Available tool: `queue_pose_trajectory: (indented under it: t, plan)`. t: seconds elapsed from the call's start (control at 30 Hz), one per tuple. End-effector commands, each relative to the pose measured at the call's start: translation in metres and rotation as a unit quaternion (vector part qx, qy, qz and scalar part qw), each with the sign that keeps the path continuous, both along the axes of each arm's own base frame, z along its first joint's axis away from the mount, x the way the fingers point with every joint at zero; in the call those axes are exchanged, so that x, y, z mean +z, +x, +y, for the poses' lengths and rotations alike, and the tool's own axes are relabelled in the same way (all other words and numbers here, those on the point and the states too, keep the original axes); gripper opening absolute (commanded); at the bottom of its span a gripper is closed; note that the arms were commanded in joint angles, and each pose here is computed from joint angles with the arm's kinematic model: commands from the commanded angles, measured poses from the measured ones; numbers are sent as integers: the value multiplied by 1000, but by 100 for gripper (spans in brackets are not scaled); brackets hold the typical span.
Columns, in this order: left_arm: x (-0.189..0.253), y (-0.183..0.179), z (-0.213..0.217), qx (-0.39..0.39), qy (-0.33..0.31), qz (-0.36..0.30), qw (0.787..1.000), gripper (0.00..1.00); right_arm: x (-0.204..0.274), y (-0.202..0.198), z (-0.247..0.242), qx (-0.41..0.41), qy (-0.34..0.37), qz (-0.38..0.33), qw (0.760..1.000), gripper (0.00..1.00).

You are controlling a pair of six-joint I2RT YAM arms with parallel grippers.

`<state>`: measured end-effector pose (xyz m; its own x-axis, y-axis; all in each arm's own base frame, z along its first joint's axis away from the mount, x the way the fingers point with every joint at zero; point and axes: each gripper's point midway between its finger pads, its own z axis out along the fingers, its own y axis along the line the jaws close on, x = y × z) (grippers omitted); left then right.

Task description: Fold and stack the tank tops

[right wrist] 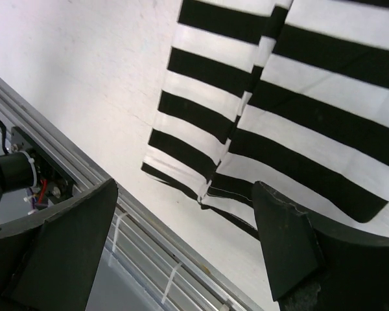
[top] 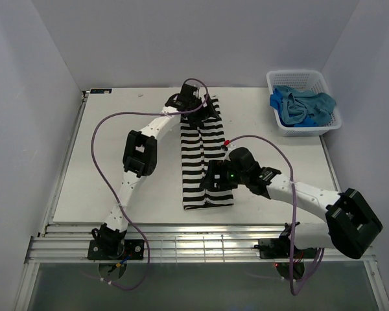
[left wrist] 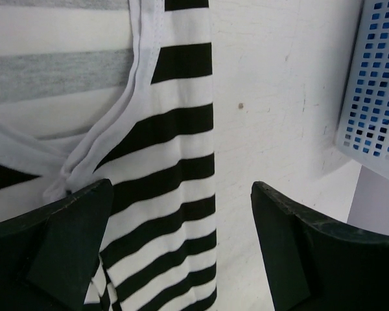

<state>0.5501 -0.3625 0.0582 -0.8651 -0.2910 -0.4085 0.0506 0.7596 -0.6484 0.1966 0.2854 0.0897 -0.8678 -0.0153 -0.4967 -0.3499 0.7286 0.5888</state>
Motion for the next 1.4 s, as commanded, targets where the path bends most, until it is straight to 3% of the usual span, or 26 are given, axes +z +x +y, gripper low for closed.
queue_pose_trajectory:
  t: [0.0, 0.07, 0.2, 0.27, 0.3, 0.33, 0.37, 0.4, 0.43, 0.47, 0.57, 0.6, 0.63, 0.73, 0.87, 1.17, 1.37]
  plan:
    - [119, -9, 6, -17, -20, -85, 996, 98, 37, 8, -8, -17, 4, -53, 998, 90]
    - [176, -27, 2, -36, -34, -130, 990, 98, 42, 8, -17, -37, 5, -62, 997, 90]
    - [241, -72, 5, -54, -31, -177, 982, 98, 54, 0, -37, -58, 3, -79, 995, 90]
    - [236, -93, 12, -54, -16, -158, 986, 98, 49, -4, -46, -60, -9, -79, 995, 90]
    - [256, -113, 23, -51, -17, -163, 985, 98, 50, -7, -51, -59, -10, -82, 995, 90]
    - [253, -125, 29, -44, -9, -152, 987, 98, 48, -9, -54, -55, -11, -83, 995, 90]
    - [210, -137, 46, -21, 31, -106, 994, 98, 41, -13, -57, -49, -17, -78, 996, 90]
    - [197, -153, 57, -11, 45, -84, 995, 98, 39, -13, -61, -52, -18, -79, 995, 90]
    - [211, -176, 70, 9, 31, -82, 996, 98, 34, -14, -63, -55, -20, -74, 996, 90]
    - [161, -202, 86, 19, 65, -27, 997, 98, 24, -17, -68, -58, -24, -62, 996, 90]
    - [145, -260, 109, 40, 57, 6, 998, 98, 12, -25, -71, -49, -26, -41, 998, 90]
    - [105, -286, 124, 44, 81, 51, 994, 98, 3, -29, -74, -47, -32, -34, 998, 90]
    - [108, -304, 129, 55, 60, 56, 995, 98, -1, -30, -76, -46, -36, -29, 998, 90]
    - [62, -350, 143, 50, 67, 111, 990, 98, -15, -36, -81, -45, -43, -16, 998, 90]
    - [49, -368, 138, 31, 36, 128, 991, 98, -20, -39, -84, -45, -46, -11, 998, 90]
    - [3, -366, 132, 12, 80, 181, 980, 98, -31, -36, -94, -76, -64, -6, 995, 90]
    - [-15, -376, 129, 3, 84, 202, 976, 92, -36, -32, -100, -94, -75, -10, 993, 90]
